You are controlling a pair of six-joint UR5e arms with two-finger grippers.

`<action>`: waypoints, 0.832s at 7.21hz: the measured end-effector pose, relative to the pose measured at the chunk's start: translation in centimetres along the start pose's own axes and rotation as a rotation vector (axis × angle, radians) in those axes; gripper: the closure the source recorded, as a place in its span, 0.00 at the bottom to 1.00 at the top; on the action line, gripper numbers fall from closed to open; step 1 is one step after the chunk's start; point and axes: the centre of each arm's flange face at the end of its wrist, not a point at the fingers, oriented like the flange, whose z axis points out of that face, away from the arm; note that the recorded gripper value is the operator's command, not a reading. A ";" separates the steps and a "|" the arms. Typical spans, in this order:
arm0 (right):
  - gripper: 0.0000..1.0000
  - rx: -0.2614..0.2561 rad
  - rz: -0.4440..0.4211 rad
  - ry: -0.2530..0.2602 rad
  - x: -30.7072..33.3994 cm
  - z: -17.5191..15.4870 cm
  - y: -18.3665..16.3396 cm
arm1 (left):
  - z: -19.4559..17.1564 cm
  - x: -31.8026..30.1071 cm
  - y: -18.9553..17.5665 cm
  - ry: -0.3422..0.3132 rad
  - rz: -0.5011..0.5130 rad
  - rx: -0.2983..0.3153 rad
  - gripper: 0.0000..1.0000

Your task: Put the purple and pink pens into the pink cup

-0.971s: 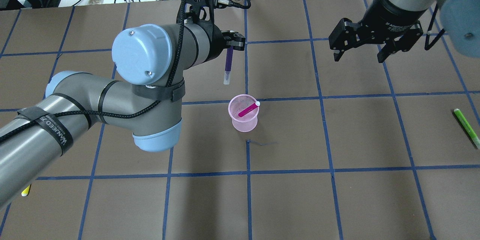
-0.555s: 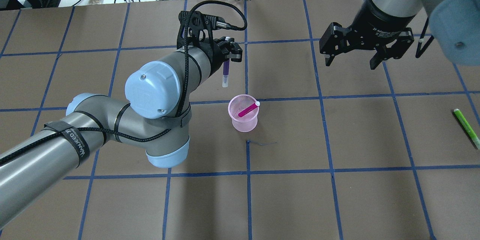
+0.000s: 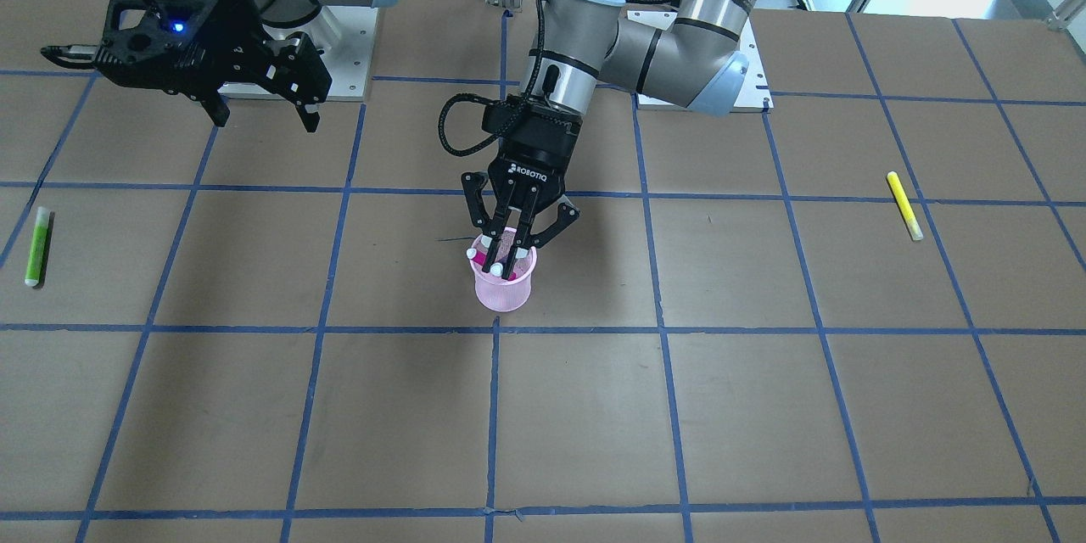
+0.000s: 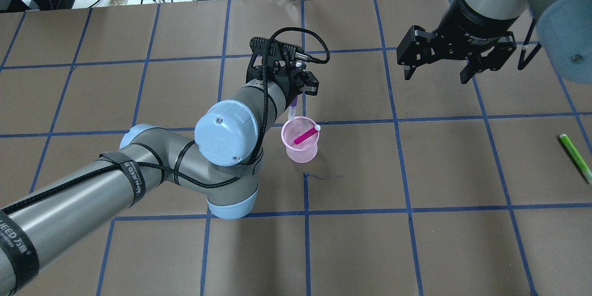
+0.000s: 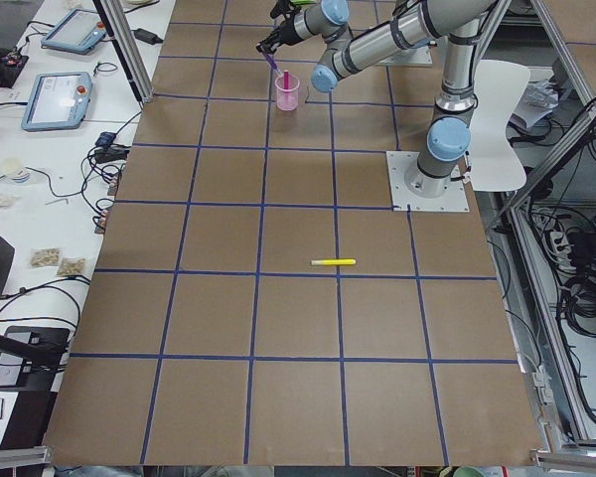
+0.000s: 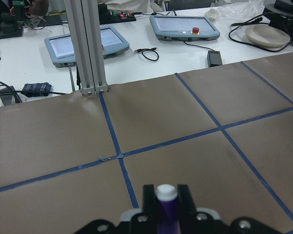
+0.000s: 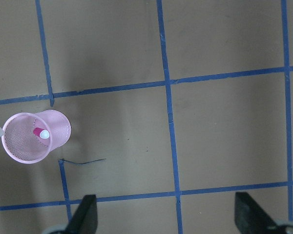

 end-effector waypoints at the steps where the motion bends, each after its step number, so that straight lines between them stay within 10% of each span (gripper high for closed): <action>1: 0.00 0.010 0.000 0.032 0.4 -0.4 0.3 | 0.6 0.1 0.5 -0.002 0.003 -0.006 1.00; 6: 0.00 0.014 0.002 0.086 1.2 -0.2 0.7 | 2.4 0.7 2.9 -0.015 0.009 0.022 1.00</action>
